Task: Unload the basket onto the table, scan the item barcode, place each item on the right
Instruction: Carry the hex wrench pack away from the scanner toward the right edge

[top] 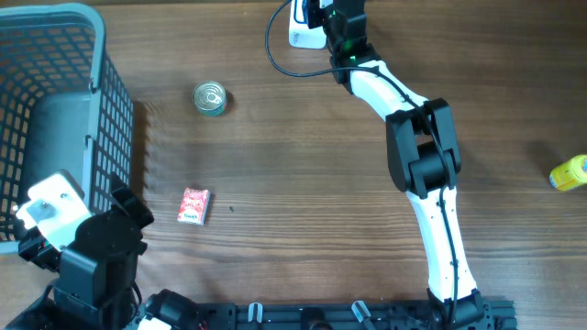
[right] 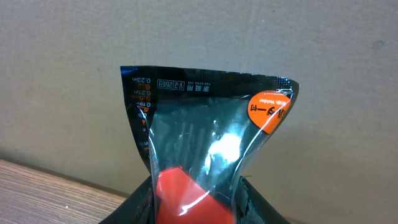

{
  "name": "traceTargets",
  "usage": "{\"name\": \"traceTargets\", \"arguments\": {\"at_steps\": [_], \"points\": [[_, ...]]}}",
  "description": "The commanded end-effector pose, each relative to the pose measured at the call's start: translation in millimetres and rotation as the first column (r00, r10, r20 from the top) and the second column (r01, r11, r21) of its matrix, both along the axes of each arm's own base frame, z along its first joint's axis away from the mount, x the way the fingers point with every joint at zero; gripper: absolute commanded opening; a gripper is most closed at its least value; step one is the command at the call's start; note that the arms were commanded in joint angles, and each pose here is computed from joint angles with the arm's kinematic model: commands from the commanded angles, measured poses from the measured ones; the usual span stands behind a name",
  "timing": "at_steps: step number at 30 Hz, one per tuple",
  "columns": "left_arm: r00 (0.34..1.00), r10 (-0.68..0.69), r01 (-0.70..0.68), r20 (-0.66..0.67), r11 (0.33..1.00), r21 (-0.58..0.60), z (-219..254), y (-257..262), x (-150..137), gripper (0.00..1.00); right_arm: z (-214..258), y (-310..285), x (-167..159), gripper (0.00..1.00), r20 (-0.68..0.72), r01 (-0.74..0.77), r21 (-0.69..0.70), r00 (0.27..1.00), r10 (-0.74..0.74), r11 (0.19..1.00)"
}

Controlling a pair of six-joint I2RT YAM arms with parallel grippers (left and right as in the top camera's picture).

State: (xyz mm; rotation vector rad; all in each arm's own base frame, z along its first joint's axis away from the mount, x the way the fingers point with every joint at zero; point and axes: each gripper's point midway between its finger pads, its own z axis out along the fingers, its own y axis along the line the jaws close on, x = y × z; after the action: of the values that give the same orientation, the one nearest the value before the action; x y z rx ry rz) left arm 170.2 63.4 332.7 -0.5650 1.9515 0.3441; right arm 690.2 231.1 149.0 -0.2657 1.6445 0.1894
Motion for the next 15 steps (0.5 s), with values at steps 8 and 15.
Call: {"name": "traceTargets", "arguments": {"at_steps": [8,15], "points": [[1.000,-0.001,0.001,-0.012,1.000,-0.002,-3.4,-1.6,2.5,1.00,1.5,-3.8,7.5,0.05,-0.016,0.042,0.058,0.999,-0.041,0.997],[1.000,0.006,-0.006,-0.010,1.000,0.004,-2.7,-0.4,2.1,1.00,4.0,-18.3,1.2,0.05,-0.158,0.118,0.002,0.981,-0.116,0.993]]}}
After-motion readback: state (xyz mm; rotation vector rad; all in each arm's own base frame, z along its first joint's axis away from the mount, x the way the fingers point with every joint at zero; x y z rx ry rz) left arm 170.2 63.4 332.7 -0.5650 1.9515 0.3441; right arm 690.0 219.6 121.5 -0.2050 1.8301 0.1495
